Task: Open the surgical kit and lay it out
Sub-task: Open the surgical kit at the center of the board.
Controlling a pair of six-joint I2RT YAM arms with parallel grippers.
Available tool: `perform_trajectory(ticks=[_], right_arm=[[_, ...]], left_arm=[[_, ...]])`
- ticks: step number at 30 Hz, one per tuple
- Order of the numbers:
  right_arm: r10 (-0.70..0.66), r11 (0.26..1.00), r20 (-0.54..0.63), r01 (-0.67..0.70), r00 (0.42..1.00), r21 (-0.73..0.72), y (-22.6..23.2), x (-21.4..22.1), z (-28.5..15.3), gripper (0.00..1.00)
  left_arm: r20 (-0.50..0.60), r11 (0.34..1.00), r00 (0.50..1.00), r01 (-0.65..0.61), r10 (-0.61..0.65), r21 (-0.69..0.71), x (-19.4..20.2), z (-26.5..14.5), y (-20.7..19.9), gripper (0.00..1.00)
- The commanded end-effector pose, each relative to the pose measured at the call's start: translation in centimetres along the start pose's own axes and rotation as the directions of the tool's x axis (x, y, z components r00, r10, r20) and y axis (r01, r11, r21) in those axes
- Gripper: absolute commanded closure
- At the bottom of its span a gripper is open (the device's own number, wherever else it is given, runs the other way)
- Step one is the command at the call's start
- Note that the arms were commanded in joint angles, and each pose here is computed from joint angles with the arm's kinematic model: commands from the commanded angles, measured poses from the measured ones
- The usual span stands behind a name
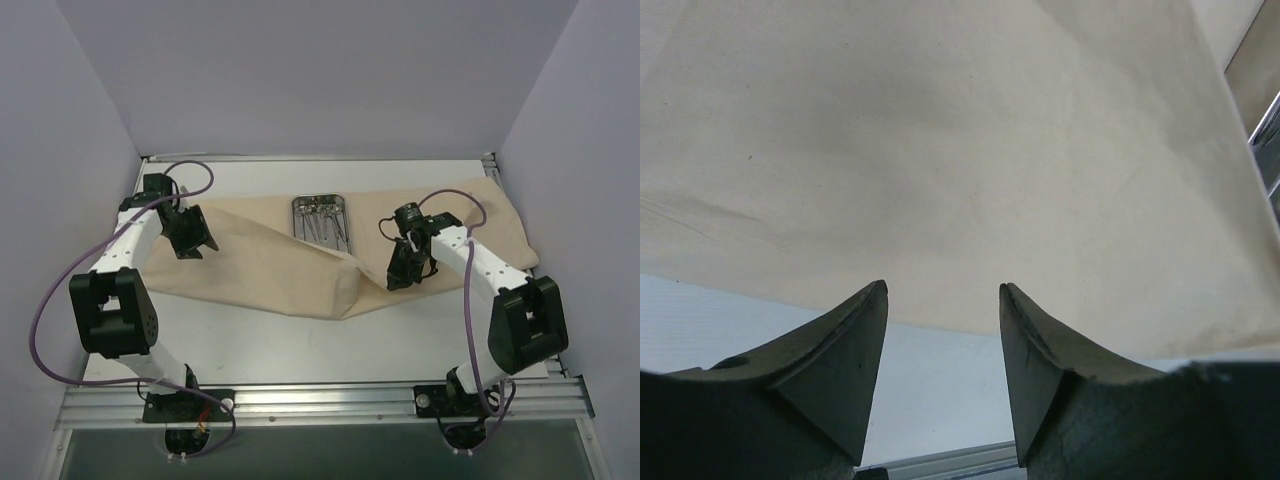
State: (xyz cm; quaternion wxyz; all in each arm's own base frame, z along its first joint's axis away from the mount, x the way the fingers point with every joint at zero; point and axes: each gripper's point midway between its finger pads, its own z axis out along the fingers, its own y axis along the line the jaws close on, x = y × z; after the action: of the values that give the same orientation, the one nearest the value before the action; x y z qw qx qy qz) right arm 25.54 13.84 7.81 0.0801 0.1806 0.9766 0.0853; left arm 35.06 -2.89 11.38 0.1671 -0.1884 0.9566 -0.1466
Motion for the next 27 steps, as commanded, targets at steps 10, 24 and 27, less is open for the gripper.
perform_trajectory(ticks=[10, 24, 27], right_arm=[[0.078, 0.981, 0.316, -0.130, 0.946, 0.147, -3.4, -16.0, -6.3, 0.34], [0.370, 0.816, 0.495, -0.530, 0.786, 0.231, -24.1, -26.3, -6.5, 0.28], [0.335, 0.867, 0.487, -0.466, 0.807, 0.176, -23.5, -27.9, -5.5, 0.26]], left_arm=[[0.029, 0.997, 0.998, 0.056, -0.057, 0.056, -0.1, -1.1, -0.8, 0.44], [0.017, 0.997, 0.999, 0.036, -0.037, 0.062, 0.4, -1.1, -0.8, 0.44], [-0.001, 0.998, 0.999, 0.037, -0.037, 0.058, 0.6, -0.6, -0.6, 0.44]])
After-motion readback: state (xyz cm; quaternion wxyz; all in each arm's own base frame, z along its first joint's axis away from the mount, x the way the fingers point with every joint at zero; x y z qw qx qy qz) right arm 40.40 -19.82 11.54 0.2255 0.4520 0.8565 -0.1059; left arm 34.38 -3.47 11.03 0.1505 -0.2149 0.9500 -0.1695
